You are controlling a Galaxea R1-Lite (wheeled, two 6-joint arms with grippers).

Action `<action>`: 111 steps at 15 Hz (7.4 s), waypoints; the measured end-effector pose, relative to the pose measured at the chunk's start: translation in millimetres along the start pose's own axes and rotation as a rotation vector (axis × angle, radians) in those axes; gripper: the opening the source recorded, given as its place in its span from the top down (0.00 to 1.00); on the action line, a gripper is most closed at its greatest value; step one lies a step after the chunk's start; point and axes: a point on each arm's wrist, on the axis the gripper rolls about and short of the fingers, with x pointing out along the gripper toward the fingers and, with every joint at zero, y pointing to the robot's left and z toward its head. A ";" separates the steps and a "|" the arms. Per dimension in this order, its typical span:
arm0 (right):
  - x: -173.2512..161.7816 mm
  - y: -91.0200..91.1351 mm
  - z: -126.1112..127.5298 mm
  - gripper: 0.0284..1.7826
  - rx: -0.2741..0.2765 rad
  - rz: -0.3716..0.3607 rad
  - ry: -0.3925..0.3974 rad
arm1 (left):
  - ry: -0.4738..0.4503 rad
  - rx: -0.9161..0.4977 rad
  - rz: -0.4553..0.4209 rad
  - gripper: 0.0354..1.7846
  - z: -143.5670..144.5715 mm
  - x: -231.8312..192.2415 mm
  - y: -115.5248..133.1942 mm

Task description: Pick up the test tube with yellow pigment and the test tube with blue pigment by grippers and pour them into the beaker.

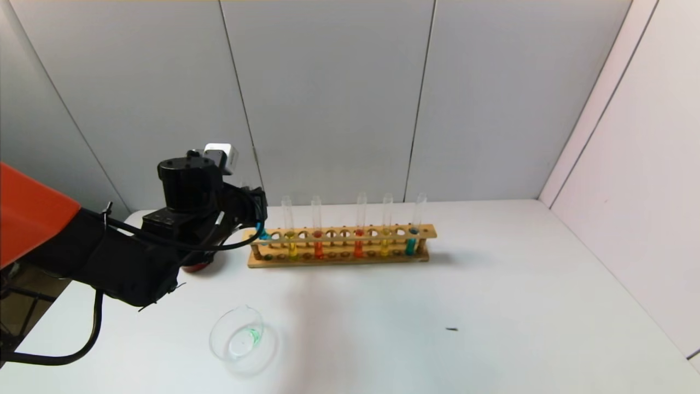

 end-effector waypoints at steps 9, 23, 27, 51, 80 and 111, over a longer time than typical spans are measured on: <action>0.0 0.0 0.0 0.05 0.000 0.000 0.000 | -0.010 -0.002 0.003 0.84 46.7 -14.2 -0.5; 0.0 0.0 0.1 0.05 0.000 0.000 0.000 | 0.151 0.163 0.006 0.84 98.5 -156.7 23.0; 0.0 0.0 0.1 0.05 0.000 0.000 0.000 | 0.247 0.379 -0.013 0.84 62.6 -190.1 34.1; 0.0 0.0 0.1 0.05 0.000 0.000 0.000 | 0.774 1.008 -0.110 0.84 -36.2 -161.0 7.8; 0.0 0.0 0.1 0.05 0.000 0.000 0.000 | 1.177 1.251 -0.125 0.84 -71.7 -83.7 -27.7; 0.0 0.0 0.1 0.05 0.000 0.000 0.000 | 1.398 1.505 -0.148 0.84 -73.7 -63.1 -55.8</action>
